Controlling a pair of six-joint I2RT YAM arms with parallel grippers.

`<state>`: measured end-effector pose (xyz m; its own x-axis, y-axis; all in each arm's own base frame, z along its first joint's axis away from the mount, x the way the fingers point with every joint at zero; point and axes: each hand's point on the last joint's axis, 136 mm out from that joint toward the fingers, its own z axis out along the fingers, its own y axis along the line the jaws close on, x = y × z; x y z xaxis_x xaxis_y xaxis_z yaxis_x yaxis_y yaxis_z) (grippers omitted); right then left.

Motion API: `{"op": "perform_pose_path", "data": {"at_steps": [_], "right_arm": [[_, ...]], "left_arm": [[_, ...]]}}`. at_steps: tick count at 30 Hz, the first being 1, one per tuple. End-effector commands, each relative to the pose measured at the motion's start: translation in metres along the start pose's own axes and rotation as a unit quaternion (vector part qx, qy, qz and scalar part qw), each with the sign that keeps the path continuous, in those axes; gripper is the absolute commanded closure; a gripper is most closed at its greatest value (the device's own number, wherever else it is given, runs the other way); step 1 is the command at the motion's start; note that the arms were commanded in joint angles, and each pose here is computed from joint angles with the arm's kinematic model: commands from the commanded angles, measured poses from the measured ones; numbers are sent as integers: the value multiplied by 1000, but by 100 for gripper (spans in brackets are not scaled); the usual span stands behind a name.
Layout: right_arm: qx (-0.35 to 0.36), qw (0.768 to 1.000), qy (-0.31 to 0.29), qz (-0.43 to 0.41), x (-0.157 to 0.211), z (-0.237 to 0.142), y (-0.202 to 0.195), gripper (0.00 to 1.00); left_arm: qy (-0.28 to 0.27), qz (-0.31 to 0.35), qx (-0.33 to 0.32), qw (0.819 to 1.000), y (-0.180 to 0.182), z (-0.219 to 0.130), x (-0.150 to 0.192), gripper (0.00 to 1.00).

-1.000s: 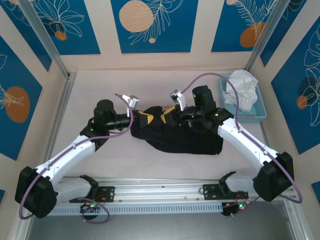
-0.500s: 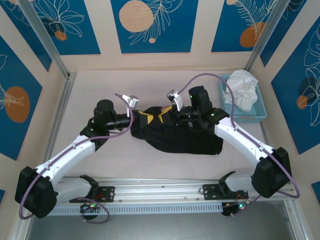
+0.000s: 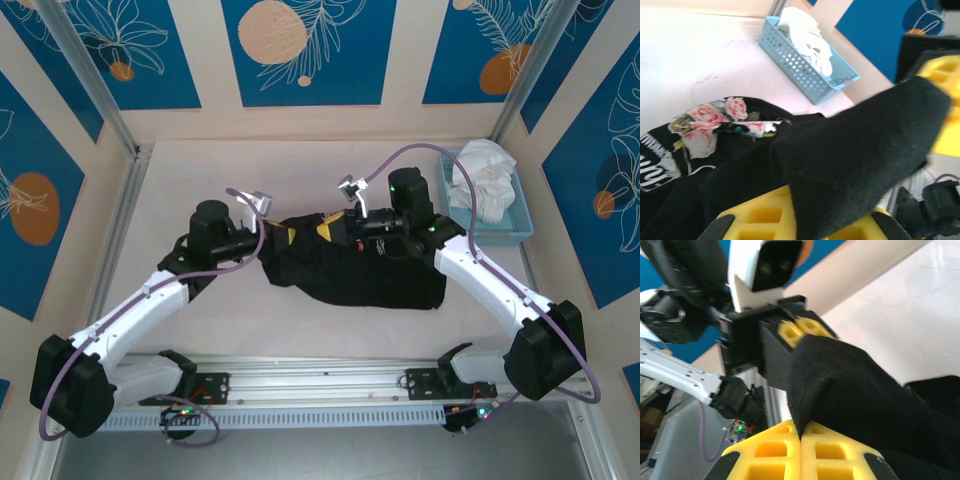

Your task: Fold the inside-out t-shirt

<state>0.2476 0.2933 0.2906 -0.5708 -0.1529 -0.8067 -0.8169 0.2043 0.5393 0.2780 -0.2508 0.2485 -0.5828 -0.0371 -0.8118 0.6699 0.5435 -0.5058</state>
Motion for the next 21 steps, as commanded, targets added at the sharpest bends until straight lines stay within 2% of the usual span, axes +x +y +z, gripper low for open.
{"op": "perform_pose_path", "data": {"at_steps": [1, 8, 11, 14, 16, 18, 21], "right_arm": [[-58, 998, -8, 20, -8, 4, 17, 100], [-34, 996, -16, 75, -18, 11, -5, 100], [-23, 994, -21, 100, -20, 12, -15, 100], [-7, 992, -28, 124, -22, 13, -25, 100], [0, 990, -32, 139, -22, 13, -31, 100], [5, 988, -35, 152, -22, 12, -36, 100], [8, 986, -37, 163, -21, 12, -41, 100]], "left_arm": [[-6, 11, -48, 999, 15, -7, -3, 78], [-23, 33, -163, 986, 38, -39, -5, 41], [-27, 51, -215, 975, 43, -57, -5, 31], [-20, 67, -228, 971, 34, -64, -5, 29], [-10, 84, -204, 975, 16, -59, -3, 35], [7, 100, -156, 983, -7, -45, 2, 44], [50, 109, -105, 987, -27, -20, 14, 48]]}}
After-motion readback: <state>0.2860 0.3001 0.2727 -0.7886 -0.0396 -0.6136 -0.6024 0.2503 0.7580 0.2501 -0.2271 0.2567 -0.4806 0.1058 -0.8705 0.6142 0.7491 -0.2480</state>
